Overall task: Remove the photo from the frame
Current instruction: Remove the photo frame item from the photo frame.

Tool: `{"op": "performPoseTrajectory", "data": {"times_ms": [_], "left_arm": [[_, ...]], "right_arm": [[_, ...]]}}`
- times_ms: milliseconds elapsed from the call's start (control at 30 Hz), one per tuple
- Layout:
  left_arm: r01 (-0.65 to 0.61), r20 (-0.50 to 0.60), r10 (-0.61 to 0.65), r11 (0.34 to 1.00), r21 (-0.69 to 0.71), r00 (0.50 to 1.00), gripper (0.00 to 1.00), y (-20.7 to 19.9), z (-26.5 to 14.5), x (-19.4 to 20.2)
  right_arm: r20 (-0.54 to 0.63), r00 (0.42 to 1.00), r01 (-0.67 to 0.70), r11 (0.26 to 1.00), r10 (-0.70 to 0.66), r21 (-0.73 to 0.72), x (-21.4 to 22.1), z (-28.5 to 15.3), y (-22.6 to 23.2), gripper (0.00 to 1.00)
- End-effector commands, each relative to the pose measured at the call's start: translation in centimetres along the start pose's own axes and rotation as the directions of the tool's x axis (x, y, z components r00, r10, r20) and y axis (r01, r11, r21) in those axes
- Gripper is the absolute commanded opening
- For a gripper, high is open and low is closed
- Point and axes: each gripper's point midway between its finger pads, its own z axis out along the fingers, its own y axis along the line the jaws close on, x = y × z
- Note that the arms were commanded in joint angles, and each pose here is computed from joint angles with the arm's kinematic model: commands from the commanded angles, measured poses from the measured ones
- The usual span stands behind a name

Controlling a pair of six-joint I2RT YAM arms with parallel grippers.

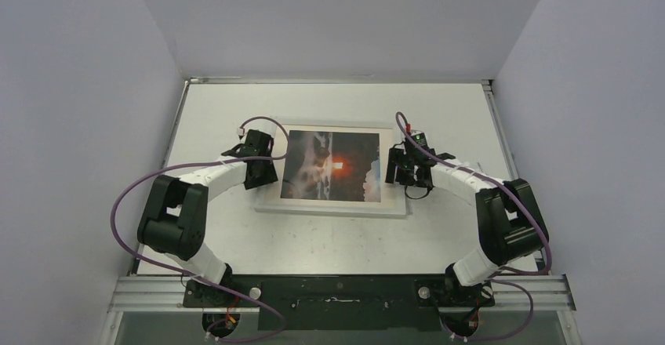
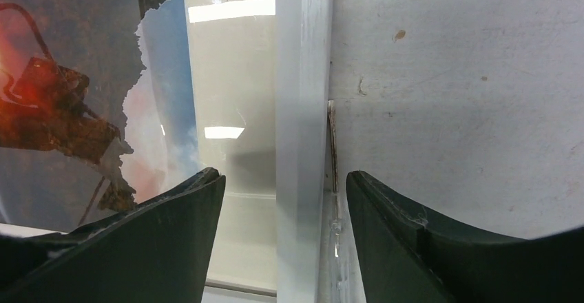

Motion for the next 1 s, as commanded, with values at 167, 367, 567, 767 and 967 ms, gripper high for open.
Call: {"op": "performPoseTrajectory", "data": {"times_ms": [167,367,567,767,967], "left_arm": [[0.0,-0.005,0.0,0.999,-0.037,1.0,0.0,0.8,0.9,0.1],[-0.006,0.026,0.006,1.0,-0.022,1.0,0.0,0.2,-0.6,-0.8],[0.011,0.078,-0.012,1.0,0.013,0.997,0.0,-0.4,-2.7,-2.2],[0.02,0.091,-0.024,0.999,0.041,0.996,0.0,-0.8,-3.6,-2.6],[0.025,0.102,-0.032,0.997,0.067,0.994,0.0,-1.1,-4.6,-2.9]], "right_arm": [[0.014,1.0,-0.025,0.999,0.026,-0.029,-0.6,1.0,0.5,0.6],[0.008,0.999,-0.035,0.997,0.036,-0.067,-0.8,0.9,1.2,0.58],[0.025,0.999,-0.044,0.994,0.047,-0.096,-1.7,0.4,1.6,0.55],[0.027,0.998,-0.047,0.993,0.05,-0.105,-1.8,0.2,1.7,0.52],[0.021,0.999,-0.045,0.993,0.048,-0.109,-1.6,0.3,1.6,0.59]]}}
